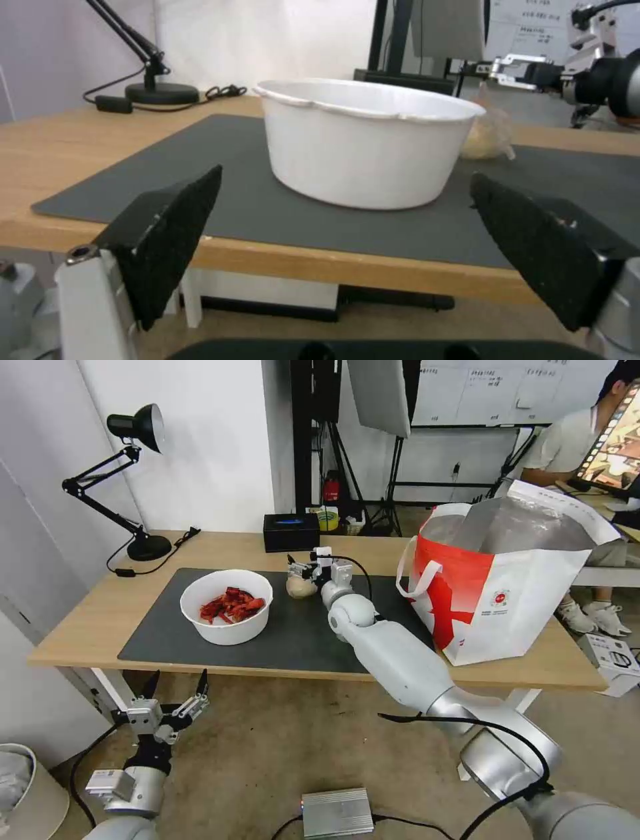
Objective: Pick up the trash from the table and place it into the takeout bag.
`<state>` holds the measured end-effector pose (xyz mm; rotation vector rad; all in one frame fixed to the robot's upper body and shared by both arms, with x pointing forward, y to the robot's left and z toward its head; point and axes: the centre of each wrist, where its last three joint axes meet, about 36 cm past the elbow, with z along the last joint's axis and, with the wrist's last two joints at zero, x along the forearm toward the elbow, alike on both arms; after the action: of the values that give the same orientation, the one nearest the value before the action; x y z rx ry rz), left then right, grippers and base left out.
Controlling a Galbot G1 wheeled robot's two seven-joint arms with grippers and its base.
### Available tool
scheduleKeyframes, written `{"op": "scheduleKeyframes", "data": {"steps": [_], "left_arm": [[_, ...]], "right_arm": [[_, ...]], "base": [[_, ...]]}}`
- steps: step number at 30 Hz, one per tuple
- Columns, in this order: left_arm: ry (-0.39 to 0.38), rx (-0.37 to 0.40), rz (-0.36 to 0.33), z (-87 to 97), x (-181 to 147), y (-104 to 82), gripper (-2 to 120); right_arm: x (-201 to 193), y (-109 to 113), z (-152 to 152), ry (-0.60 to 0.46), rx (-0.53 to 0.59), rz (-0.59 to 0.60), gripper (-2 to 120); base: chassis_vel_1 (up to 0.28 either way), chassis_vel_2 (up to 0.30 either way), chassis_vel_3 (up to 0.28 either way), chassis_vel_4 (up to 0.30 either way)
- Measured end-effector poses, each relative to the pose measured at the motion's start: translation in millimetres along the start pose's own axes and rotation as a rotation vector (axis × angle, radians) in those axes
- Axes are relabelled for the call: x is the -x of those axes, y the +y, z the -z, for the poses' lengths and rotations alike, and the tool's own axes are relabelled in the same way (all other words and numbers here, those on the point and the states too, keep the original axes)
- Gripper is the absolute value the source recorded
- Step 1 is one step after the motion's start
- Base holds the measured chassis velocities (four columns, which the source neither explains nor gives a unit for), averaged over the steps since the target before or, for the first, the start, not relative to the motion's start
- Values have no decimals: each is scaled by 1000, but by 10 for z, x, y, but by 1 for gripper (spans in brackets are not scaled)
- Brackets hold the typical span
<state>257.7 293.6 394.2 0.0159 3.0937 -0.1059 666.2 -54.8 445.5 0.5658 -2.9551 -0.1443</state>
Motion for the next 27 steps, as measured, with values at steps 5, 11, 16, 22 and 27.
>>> {"op": "scheduleKeyframes", "data": {"steps": [5,11,16,22,27], "left_arm": [[-2,1,1,7,-4,0,100],[4,0,3,-22,-9,1,100],[8,-3,5,-50,-8,-11,100],[8,-4,7,-59,-4,-10,100],[11,-4,9,-78,-6,-1,100]], "right_arm": [[2,8,-21,62,-6,2,100],[44,-10,-61,97,-18,0,100],[107,25,-148,124,-7,-2,100],[152,91,-200,131,-4,-8,100],[176,69,-245,141,-16,-17,100]], "base": [[0,0,0,0],[0,0,0,0],[0,0,0,0],[0,0,0,0],[0,0,0,0]]}}
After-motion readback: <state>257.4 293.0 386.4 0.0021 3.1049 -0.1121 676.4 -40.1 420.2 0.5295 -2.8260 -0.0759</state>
